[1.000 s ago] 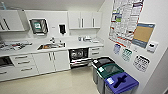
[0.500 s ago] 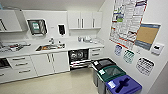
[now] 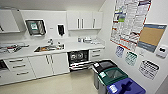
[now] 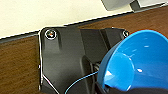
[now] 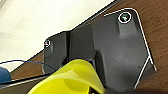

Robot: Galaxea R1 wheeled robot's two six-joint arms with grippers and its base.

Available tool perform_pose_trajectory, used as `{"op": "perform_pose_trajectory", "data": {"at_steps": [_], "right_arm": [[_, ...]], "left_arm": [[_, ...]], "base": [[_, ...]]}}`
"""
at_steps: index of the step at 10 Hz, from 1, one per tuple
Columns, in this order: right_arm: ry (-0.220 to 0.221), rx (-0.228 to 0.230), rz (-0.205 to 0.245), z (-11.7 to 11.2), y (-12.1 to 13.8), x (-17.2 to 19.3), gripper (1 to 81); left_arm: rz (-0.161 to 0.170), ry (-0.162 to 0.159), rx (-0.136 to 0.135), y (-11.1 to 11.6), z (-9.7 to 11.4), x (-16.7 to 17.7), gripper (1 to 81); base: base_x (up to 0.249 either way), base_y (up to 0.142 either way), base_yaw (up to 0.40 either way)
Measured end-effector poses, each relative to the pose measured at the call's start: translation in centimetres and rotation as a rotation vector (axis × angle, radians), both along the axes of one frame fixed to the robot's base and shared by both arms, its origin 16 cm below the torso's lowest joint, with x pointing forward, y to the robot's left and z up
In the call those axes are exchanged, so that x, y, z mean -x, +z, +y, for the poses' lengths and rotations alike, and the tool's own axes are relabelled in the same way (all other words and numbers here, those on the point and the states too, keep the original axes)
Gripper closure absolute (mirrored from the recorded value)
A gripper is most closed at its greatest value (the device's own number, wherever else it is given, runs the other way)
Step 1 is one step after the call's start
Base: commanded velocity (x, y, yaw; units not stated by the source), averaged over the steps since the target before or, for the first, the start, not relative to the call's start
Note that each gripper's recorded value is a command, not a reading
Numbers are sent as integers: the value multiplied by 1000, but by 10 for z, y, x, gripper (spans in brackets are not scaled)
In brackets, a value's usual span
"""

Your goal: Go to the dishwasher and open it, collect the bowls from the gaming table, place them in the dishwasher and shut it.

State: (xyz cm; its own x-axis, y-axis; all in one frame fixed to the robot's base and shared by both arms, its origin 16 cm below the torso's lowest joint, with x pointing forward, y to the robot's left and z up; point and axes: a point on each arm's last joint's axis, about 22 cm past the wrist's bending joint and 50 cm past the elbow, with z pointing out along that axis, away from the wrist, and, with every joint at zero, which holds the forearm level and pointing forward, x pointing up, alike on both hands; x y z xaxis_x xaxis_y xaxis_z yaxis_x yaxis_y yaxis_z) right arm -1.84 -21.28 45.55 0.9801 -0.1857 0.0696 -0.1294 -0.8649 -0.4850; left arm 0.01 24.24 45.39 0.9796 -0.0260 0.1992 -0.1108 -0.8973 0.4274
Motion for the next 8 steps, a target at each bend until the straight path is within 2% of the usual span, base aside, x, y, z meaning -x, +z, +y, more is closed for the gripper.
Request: {"op": "perform_pose_trajectory", "data": {"at_steps": [5,8], "right_arm": [[-1,-2,0,2,0,0,811],[0,-1,0,1,0,0,811]], "left_arm": [[0,0,0,0,0,0,811],[3,1,1,0,0,2,811]], "base": [[118,0,0],[108,102,0]]}}
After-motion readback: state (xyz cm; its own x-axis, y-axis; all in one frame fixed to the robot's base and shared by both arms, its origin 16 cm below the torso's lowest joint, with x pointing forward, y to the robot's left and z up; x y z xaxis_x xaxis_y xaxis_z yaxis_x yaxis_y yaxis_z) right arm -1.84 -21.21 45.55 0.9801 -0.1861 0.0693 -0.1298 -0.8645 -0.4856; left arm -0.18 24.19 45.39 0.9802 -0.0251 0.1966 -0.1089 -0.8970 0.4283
